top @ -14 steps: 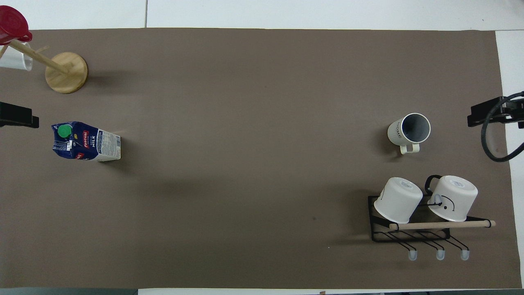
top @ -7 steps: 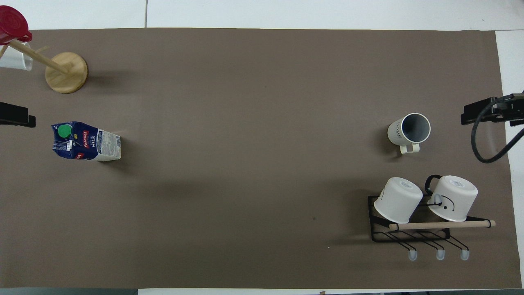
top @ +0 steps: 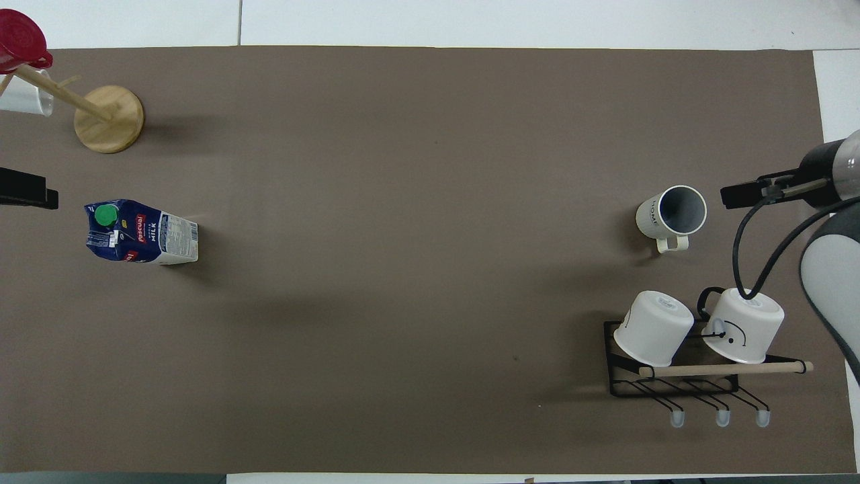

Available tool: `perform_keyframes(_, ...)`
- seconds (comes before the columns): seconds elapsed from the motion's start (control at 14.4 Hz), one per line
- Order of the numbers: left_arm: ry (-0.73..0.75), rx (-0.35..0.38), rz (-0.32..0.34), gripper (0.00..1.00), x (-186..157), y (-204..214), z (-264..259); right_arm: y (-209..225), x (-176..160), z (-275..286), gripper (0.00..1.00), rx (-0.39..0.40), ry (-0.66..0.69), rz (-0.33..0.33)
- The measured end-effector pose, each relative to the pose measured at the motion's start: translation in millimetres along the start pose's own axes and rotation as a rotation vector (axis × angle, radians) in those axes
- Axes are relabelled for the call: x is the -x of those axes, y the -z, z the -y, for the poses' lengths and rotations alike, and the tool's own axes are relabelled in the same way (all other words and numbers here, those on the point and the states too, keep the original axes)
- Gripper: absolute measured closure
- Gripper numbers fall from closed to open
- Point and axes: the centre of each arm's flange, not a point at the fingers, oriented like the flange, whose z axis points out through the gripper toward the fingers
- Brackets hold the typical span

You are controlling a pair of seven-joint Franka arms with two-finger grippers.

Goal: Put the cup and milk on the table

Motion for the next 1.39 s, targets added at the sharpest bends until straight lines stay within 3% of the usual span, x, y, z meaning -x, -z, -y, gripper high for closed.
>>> perform_keyframes(0.21,0.0,0.0,0.007,0.0,-1,-5,0,-42,-3,-21,0.0,0.016,0.108,-0.02)
perform_keyframes(0.55,0.001,-0.001,-0.008,0.0,-9,-34,1,-118,-8,-23,0.0,-0.032,0.095,-0.025)
perform_keyframes(1.18,0.006,-0.003,-0.031,0.0,-9,-127,3,-157,7,-20,0.02,-0.026,0.112,-0.045)
perform_keyframes(1.25,0.007,-0.003,-0.033,0.0,-8,-136,3,-160,8,-19,0.08,-0.021,0.113,-0.053)
perform_keyframes(1.39,0.01,-0.003,-0.034,0.0,-7,-151,3,-163,10,-17,0.33,-0.019,0.116,-0.057)
